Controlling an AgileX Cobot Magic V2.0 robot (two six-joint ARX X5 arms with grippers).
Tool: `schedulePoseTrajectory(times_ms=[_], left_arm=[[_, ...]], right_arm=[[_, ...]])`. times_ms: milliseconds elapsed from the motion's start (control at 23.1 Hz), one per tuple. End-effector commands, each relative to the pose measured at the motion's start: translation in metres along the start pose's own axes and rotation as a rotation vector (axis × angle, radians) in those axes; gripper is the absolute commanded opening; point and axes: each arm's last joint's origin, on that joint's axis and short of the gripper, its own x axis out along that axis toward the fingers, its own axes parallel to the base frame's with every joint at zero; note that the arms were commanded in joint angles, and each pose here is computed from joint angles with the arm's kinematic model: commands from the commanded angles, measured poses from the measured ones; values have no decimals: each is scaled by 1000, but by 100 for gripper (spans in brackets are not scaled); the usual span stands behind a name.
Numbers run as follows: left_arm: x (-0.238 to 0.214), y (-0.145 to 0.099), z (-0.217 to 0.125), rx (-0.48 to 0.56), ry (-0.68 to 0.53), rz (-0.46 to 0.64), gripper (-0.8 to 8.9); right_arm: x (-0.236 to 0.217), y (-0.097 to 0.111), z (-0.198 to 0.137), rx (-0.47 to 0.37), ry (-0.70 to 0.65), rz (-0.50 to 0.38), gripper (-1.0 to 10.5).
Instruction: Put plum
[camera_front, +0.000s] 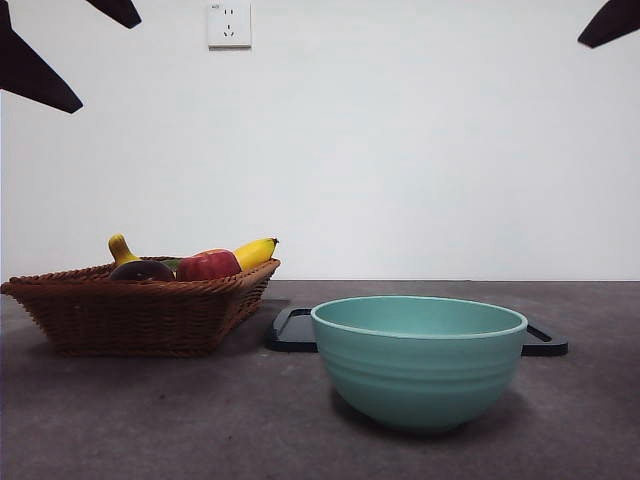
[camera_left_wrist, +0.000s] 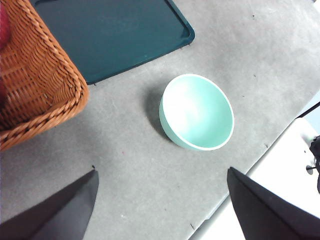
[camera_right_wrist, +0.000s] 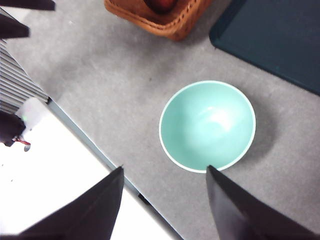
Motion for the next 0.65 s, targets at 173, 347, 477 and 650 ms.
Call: schedulePoseTrajectory(times_ms=[173,347,477,650], left_arm=[[-2,-3,4,13,-7,-8,405],[-2,-3,4,13,-7,-8,405],[-2,-3,4,13,-7,-8,404],[-2,-2,4,12,-7,-7,371]], right_arm=[[-1,2,3,-23,-7,7,262],[-1,2,3,-23,-6,7,262],[-1,2,3,-21,-3,6,262],[-1,2,3,-21,-3,6,261]])
